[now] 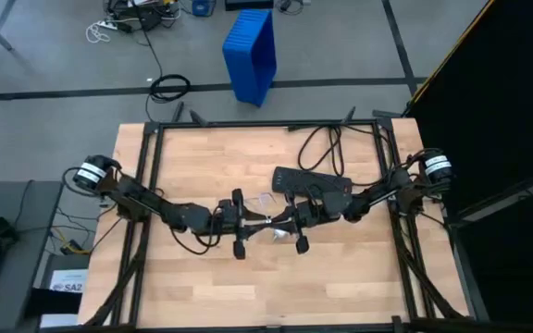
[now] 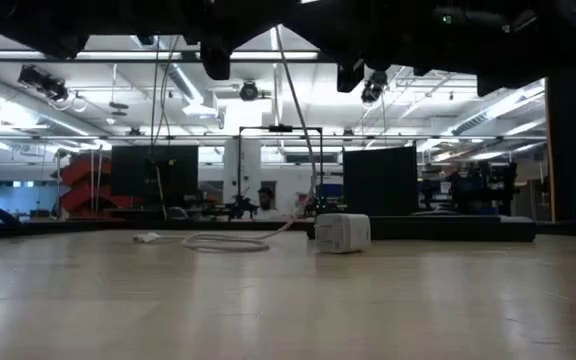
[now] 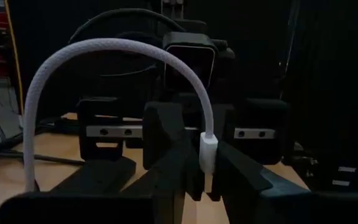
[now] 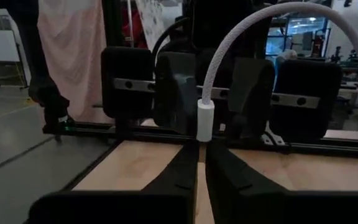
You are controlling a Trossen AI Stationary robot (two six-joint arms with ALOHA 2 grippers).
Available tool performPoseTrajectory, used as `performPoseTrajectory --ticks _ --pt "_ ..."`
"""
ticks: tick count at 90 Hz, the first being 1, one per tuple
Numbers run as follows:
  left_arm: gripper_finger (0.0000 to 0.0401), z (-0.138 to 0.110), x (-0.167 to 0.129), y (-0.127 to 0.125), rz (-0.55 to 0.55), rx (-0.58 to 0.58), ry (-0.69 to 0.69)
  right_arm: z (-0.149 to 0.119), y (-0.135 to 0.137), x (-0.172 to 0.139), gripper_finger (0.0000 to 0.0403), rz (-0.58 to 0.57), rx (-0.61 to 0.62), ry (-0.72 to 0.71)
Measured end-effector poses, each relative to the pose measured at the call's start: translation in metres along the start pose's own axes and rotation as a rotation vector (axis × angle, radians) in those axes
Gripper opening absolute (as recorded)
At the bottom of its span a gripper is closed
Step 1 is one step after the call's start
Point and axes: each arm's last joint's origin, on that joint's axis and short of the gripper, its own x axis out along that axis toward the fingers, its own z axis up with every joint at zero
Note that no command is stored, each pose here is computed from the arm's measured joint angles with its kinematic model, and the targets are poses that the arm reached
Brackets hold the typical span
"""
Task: Insert USB
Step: Insert the white charger cable into the white charger adapter
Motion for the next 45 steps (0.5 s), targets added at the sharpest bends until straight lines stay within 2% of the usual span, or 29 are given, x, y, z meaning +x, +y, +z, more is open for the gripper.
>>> performPoseTrajectory --ticks 45 --pt "0.0065 -0.0001 0.0006 0.0015 0.007 -0.013 0.001 -0.0017 -0.0030 0.0000 0.0000 -0.006 0.016 0.017"
